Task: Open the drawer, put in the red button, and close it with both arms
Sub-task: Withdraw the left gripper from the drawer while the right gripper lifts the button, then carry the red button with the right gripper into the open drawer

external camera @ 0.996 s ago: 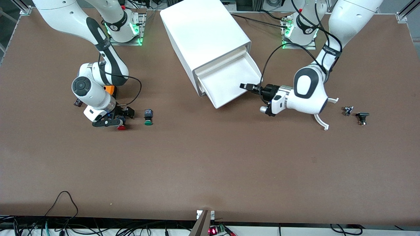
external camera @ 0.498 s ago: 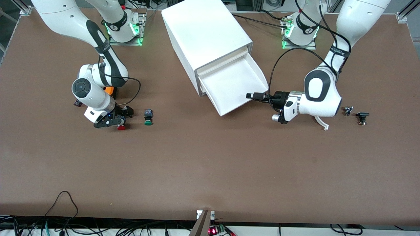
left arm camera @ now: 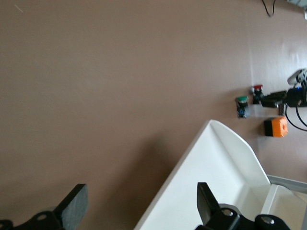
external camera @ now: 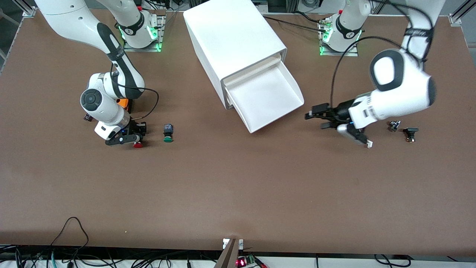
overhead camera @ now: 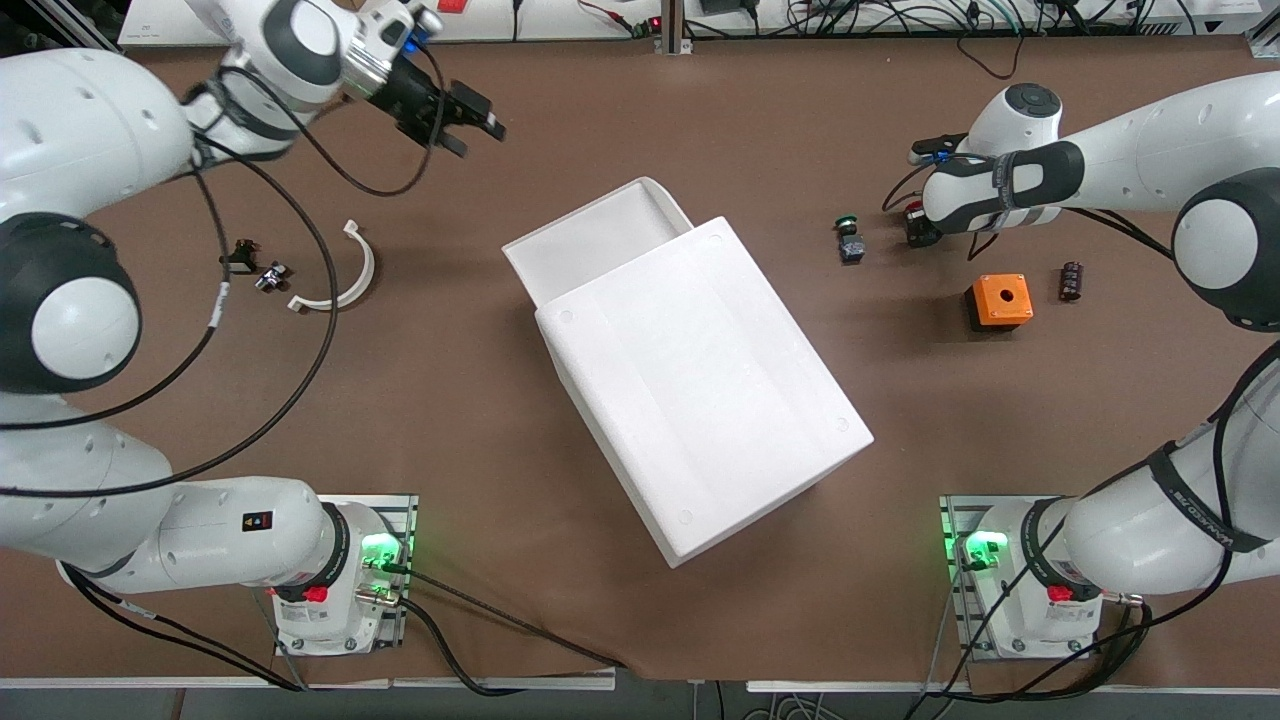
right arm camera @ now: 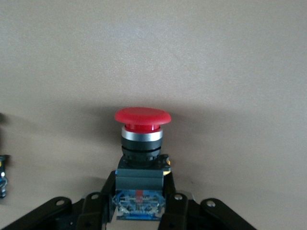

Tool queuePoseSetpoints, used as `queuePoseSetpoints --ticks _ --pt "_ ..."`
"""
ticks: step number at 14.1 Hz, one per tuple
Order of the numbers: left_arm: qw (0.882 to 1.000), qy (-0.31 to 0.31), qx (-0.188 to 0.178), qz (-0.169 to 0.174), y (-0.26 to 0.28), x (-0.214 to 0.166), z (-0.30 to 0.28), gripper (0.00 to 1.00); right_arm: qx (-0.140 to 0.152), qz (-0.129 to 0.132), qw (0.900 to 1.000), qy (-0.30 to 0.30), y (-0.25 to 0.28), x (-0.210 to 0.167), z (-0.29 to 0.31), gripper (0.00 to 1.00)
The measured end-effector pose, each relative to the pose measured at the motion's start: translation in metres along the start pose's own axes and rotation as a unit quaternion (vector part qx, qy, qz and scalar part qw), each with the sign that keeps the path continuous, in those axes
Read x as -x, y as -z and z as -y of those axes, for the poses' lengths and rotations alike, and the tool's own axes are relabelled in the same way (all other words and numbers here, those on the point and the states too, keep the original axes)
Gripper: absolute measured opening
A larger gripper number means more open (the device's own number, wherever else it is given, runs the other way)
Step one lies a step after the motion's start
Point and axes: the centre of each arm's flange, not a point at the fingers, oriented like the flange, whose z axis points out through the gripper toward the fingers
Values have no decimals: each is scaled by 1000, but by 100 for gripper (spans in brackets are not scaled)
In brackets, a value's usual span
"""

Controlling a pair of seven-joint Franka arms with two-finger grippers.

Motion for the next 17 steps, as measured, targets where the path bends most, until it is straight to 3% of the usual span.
queuePoseSetpoints --ticks 3,6,9,14,17 --pt "999 5 -33 -39 65 3 21 100 -3 -13 1000 7 8 -10 9 41" --pt "992 -39 -117 -35 114 16 19 100 -5 -18 1000 10 37 -33 10 41" --pt "983 -53 -175 -31 150 29 8 100 -10 -12 1000 17 107 -68 14 41" --pt "960 43 -275 -28 198 32 11 100 -30 -31 995 90 235 -115 79 41" --pt "947 74 -311 -23 202 28 -16 100 -48 -68 980 182 281 -125 143 41"
